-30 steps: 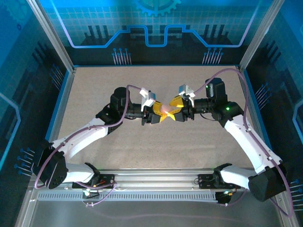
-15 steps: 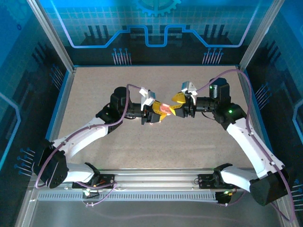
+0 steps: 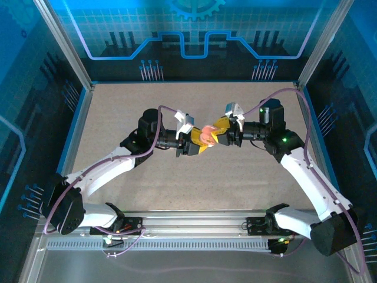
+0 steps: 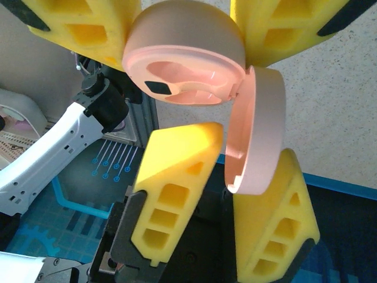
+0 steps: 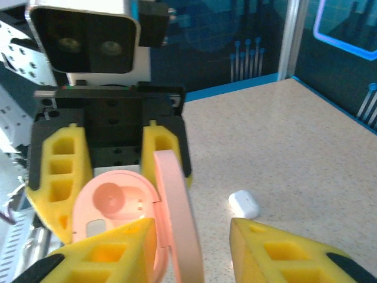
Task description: Insert wireless bluetooth earbuds into charging case
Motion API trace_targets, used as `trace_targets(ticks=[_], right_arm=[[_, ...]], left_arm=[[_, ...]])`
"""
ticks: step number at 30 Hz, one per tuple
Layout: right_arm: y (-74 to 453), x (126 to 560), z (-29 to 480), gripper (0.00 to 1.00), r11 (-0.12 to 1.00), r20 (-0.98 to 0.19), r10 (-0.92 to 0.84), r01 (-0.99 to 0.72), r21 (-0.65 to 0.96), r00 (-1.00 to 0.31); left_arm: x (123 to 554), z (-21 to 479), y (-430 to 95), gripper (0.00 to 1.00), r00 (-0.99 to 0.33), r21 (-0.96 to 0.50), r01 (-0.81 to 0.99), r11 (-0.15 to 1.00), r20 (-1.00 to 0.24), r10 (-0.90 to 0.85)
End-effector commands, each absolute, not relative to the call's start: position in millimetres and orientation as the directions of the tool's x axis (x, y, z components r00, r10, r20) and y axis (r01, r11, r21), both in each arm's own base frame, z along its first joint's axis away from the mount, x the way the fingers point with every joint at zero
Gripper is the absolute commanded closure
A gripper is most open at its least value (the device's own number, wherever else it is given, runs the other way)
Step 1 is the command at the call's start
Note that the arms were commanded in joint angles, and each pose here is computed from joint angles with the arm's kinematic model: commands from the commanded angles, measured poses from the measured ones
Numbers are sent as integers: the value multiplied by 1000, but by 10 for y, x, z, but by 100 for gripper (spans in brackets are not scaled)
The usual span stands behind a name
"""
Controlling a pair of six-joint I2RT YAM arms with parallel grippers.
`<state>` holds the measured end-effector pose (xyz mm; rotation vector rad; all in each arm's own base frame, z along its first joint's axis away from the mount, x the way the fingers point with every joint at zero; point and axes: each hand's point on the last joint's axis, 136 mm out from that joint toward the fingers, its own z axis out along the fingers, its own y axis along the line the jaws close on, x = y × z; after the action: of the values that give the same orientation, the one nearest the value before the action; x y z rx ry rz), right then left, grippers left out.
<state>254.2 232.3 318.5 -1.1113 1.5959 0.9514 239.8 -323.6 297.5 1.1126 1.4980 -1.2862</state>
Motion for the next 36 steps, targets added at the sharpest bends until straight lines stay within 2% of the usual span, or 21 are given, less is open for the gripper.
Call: trace_targets(ticks=[1,6,11,15,22,25,30,36], right_arm=[[2359,2448,3293,62,200,-967,-217,-976,90,-134],[2377,2445,3285,69,179,-964,-225,-979,100,-140],[2384,2426,3299,84,163,-964,-231,-982,98,-134],[2387,2408,3313,92,151,-961,-239,-983,106,-141],[2376,2412,3344,93,161,-961,-244,-983,90,-128],[2371,2416,3344,93,168,-959,-250,-982,88,-129],[2364,2470,3294,93,223,-946,-293,-972,70,-136],[2391,2506,3197,93,281,-915,-383,-960,12,-124]], left_arm=[[2357,3085,-3264,70,-214,-213,977,31,-974,78],[2351,3093,-3257,70,-208,-206,978,29,-975,77],[2352,3074,-3264,69,-207,-206,978,30,-975,77],[2368,3045,-3266,67,-209,-207,978,34,-975,79],[2386,3010,-3270,63,-204,-201,979,42,-976,81],[2398,2986,-3269,53,-199,-195,980,49,-976,85],[2446,2937,-3276,45,-202,-195,978,72,-975,93],[2506,2869,-3299,30,-216,-206,974,94,-971,105]])
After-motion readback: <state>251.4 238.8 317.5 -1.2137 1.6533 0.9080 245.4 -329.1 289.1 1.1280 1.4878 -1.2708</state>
